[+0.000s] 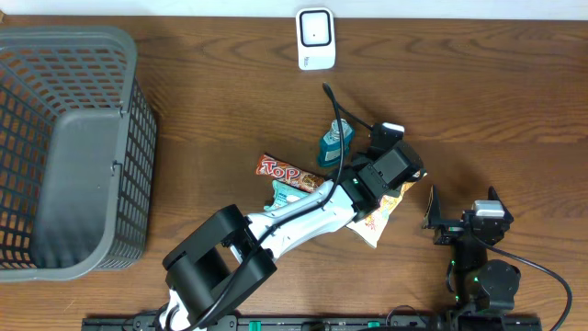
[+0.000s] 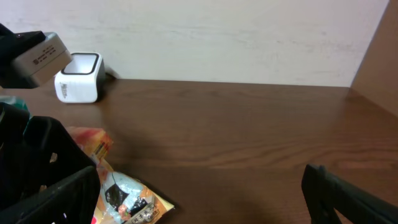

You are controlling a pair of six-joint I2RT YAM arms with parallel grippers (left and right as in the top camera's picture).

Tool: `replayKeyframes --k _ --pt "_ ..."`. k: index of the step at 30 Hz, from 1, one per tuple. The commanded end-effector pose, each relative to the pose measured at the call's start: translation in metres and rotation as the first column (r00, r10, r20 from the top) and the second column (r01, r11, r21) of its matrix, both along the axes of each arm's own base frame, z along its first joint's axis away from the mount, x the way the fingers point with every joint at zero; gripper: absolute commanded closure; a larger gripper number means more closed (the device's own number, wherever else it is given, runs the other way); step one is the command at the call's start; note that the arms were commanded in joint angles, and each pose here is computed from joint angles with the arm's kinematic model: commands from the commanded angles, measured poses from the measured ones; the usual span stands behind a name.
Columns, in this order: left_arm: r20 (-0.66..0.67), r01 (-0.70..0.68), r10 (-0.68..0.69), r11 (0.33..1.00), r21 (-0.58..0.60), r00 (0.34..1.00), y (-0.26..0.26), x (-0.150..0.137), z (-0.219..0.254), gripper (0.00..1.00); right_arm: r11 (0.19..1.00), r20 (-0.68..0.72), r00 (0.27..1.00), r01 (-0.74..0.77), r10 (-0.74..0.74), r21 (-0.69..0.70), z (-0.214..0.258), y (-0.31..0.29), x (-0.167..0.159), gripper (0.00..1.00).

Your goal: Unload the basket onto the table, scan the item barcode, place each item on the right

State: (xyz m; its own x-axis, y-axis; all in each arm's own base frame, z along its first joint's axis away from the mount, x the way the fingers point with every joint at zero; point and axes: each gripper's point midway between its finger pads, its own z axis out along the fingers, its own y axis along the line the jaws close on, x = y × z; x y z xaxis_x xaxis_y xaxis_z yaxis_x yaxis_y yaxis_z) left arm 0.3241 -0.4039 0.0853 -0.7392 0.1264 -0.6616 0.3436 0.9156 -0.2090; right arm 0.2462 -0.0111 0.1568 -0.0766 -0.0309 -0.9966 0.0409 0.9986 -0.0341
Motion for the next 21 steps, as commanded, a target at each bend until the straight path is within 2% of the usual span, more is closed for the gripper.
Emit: replayKeyframes --k 1,4,6,14,21 --pt "0.040 0.006 -0.007 1.000 0.024 0.999 0.002 0.006 0.005 0.40 1.000 -0.001 1.000 -0.009 0.009 -0.008 0.000 0.002 0.000 0.01" --pt "0.072 0.046 -0.049 0.998 0.048 0.996 0.002 0.007 0.014 0.24 1.000 -0.001 1.000 -0.009 0.009 -0.008 0.000 0.002 0.000 0.01" --pt "0.091 0.058 -0.062 0.997 0.050 0.994 0.004 0.008 0.024 0.20 1.000 -0.002 1.000 -0.009 0.009 -0.008 -0.001 0.002 0.000 0.01" --pt "0.160 0.004 -0.008 1.000 0.029 0.987 0.036 0.009 0.091 0.19 1.000 -0.002 1.000 -0.009 0.009 -0.008 -0.001 0.002 0.000 0.01" --pt "0.342 -0.056 0.050 0.998 0.008 0.938 0.086 0.000 0.190 0.19 1.000 -0.003 1.000 -0.009 0.009 -0.007 -0.001 0.002 0.000 0.01"
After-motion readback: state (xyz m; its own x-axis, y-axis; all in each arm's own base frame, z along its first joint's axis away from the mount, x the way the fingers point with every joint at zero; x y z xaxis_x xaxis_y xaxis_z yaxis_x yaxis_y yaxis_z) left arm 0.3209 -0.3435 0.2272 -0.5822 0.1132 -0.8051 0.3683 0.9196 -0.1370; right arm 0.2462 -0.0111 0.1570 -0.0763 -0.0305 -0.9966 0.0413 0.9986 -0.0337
